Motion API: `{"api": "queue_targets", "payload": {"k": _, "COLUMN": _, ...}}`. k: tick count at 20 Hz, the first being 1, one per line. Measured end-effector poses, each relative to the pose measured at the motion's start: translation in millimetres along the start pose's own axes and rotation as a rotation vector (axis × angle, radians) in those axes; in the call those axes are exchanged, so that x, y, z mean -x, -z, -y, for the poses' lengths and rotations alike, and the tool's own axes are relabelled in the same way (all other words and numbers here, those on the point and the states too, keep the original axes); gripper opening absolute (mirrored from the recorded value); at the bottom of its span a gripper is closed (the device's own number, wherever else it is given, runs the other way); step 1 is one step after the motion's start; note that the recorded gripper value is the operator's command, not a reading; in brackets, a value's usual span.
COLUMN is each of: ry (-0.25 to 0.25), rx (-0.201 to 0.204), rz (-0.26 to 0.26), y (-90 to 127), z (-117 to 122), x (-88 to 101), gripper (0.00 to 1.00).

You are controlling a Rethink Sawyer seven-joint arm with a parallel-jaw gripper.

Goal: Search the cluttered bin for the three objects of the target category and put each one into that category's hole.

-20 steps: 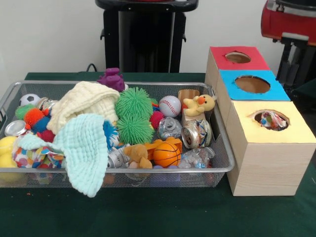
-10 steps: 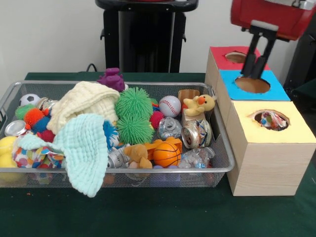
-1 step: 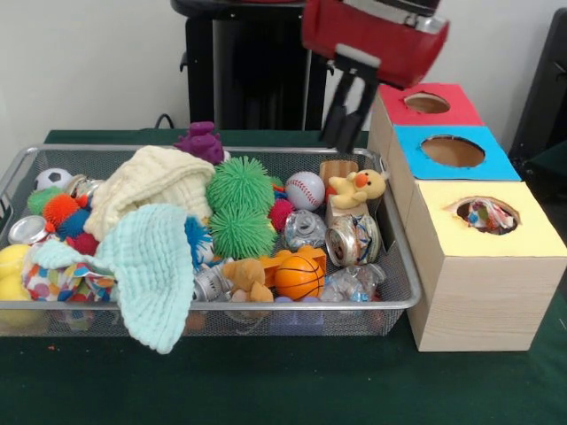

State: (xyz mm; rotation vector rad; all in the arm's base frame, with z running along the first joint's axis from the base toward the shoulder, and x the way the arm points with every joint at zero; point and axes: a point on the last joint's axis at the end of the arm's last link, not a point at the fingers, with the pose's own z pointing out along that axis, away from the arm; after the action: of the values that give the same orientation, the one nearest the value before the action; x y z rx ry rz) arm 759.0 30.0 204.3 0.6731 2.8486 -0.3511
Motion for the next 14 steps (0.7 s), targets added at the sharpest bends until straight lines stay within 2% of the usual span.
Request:
{"api": "queue_targets", "payload": {"k": 4, "ry": -0.010, "rx": -0.012, "rz": 0.038, "y": -9.1, "z": 20.6, "x": 13.5, "gripper": 0.00}}
{"api": "queue_targets", "payload": {"k": 5, "ry": -0.015, "rx": -0.021, "rz": 0.064, "y": -15.8, "z": 35.7, "x": 22.6, "gripper": 0.00}}
{"api": "queue_targets", "payload": {"k": 7, "ry": -0.020, "rx": -0.026, "rz": 0.081, "y": -21.5, "z": 47.8, "x": 29.6, "gripper": 0.00}}
{"api": "queue_targets", "payload": {"k": 10, "ry": -0.026, "rx": -0.029, "rz": 0.093, "y": -28.5, "z": 60.7, "x": 36.5, "gripper": 0.00}}
{"api": "queue_targets", "payload": {"k": 14, "ry": -0.041, "rx": -0.023, "rz": 0.098, "y": -49.3, "z": 91.0, "x": 52.0, "gripper": 0.00}}
